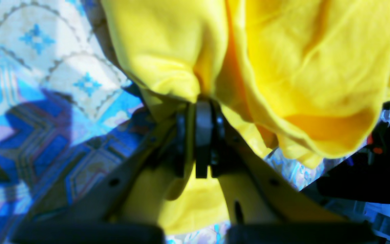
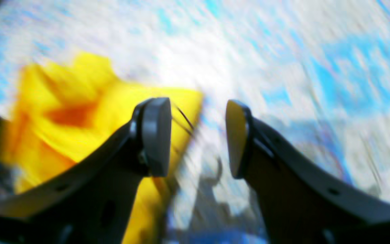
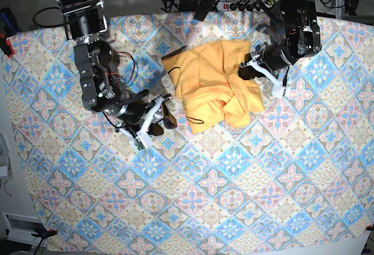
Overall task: Fold the T-shirt properly
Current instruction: 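Release the shirt and withdraw the right gripper, then grasp the bunched yellow shirt with the right gripper near the left gripper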
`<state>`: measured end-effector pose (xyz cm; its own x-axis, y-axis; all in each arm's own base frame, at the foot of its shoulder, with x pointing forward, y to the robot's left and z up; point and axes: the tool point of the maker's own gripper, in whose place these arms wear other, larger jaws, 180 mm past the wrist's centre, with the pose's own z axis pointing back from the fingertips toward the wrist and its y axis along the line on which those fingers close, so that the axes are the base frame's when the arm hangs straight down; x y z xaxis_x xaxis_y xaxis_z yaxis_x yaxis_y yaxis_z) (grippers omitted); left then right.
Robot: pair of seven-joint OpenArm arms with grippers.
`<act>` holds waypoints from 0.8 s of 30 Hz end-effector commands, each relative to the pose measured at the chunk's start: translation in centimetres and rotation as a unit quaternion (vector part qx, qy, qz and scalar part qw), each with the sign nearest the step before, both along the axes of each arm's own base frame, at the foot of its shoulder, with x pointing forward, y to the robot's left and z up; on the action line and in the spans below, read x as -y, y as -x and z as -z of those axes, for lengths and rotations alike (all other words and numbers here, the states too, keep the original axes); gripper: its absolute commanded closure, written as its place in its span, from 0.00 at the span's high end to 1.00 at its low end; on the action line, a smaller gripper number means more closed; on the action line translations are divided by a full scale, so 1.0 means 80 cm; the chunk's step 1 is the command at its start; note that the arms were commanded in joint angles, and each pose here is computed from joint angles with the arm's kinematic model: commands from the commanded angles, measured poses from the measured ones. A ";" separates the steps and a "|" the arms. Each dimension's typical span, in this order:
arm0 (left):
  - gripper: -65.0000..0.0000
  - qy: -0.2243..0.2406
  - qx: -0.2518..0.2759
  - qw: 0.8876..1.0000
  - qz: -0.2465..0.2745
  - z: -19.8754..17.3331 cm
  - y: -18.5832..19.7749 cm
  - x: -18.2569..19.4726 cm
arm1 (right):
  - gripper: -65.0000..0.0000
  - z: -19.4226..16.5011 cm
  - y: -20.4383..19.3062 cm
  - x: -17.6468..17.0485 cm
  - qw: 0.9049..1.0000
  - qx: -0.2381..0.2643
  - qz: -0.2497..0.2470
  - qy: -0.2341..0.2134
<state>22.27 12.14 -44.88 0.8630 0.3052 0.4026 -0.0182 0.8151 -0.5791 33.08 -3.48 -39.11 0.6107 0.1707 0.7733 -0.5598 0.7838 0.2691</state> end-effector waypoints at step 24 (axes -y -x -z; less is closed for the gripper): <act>0.00 0.005 0.021 1.000 -0.003 -0.011 -0.013 -0.002 | 0.11 0.005 0.099 -0.113 0.987 -0.015 -0.155 -0.025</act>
